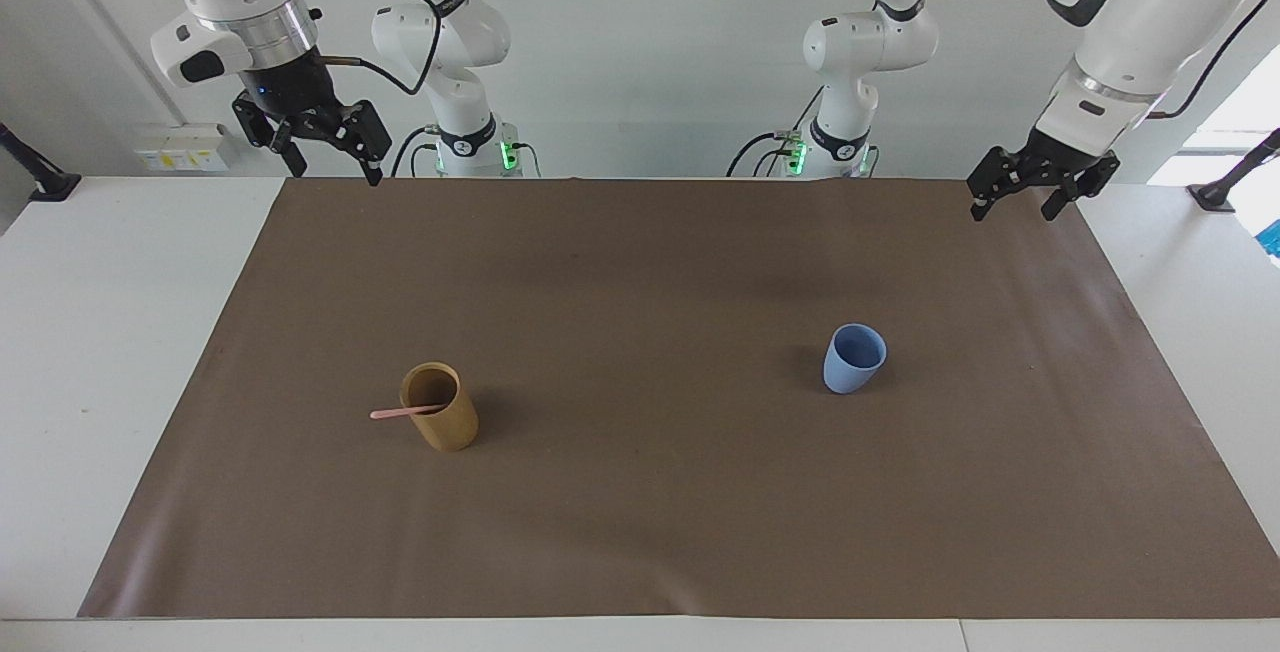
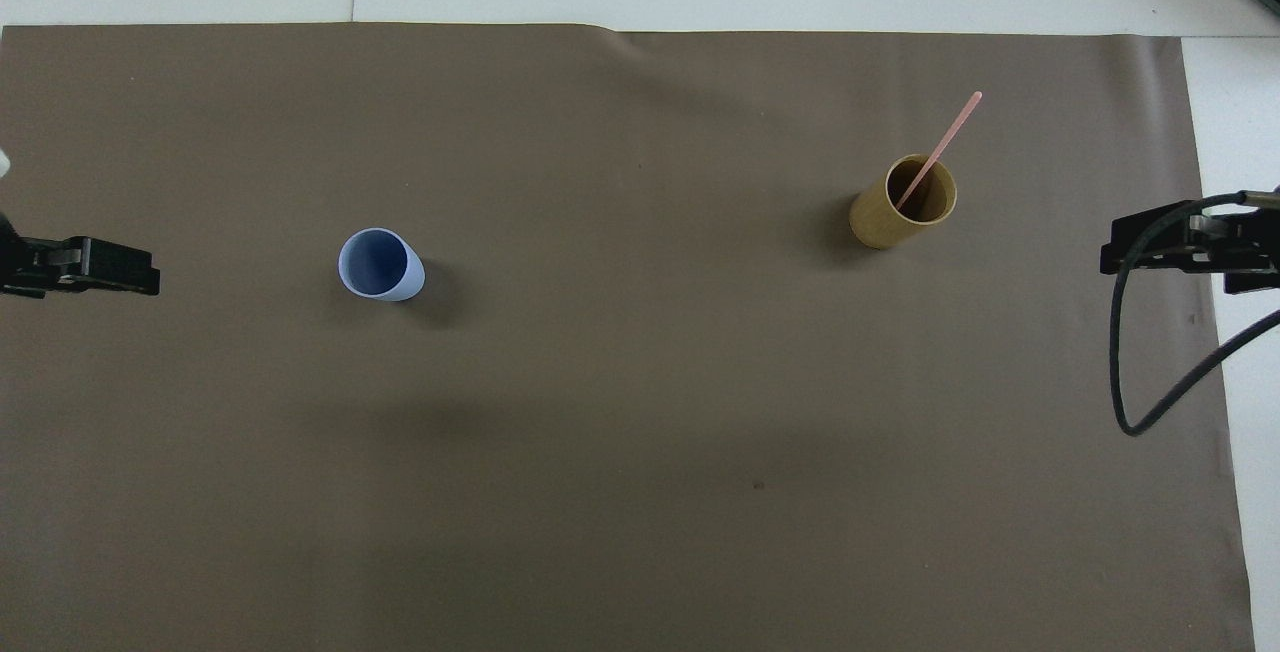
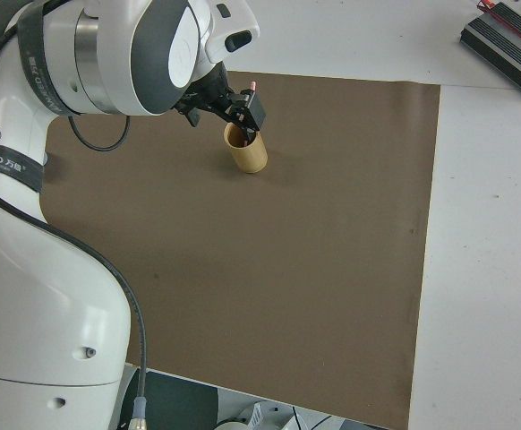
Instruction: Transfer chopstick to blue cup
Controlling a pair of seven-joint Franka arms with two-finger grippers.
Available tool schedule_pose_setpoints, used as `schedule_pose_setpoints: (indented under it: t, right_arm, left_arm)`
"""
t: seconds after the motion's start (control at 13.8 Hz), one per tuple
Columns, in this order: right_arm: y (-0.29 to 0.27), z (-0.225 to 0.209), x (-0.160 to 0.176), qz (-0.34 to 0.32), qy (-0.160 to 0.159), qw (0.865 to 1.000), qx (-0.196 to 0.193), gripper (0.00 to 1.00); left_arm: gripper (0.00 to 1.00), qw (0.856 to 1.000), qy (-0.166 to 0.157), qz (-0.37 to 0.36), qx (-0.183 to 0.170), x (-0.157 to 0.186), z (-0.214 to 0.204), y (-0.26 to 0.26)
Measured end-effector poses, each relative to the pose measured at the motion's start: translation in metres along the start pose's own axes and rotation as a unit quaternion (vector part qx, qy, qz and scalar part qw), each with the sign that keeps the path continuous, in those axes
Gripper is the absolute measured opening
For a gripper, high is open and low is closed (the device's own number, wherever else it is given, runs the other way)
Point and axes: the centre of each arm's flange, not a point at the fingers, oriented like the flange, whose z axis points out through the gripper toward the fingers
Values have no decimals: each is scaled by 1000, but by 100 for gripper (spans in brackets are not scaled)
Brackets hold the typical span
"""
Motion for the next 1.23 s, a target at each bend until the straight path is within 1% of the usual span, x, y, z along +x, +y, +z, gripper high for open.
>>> schedule_pose_setpoints:
  t: [0.43, 0.51, 0.65, 0.72, 0.87, 1.23]
  right_arm:
    - [-3, -1, 1, -2, 8, 1000, 1, 100]
    - [-3, -1, 2, -2, 8, 1000, 1, 100]
    - [-3, 2, 3, -2, 6, 1000, 1, 100]
    - [-3, 3, 4, -2, 4, 1000, 1, 100]
    - [-3, 5, 6, -2, 5, 1000, 1, 100]
    - [-9, 11, 21, -5, 25, 1000, 6, 100]
  left_arm:
    - [100, 999, 22, -41, -10, 50, 93, 38]
    - [100, 998, 23, -48, -13, 56, 108, 45]
    - [100, 998, 10, -55, -14, 64, 141, 61]
    - [100, 998, 5, -53, -15, 65, 159, 70]
    - [100, 999, 8, -48, -17, 63, 187, 83]
    - [100, 999, 5, -48, -16, 48, 224, 85]
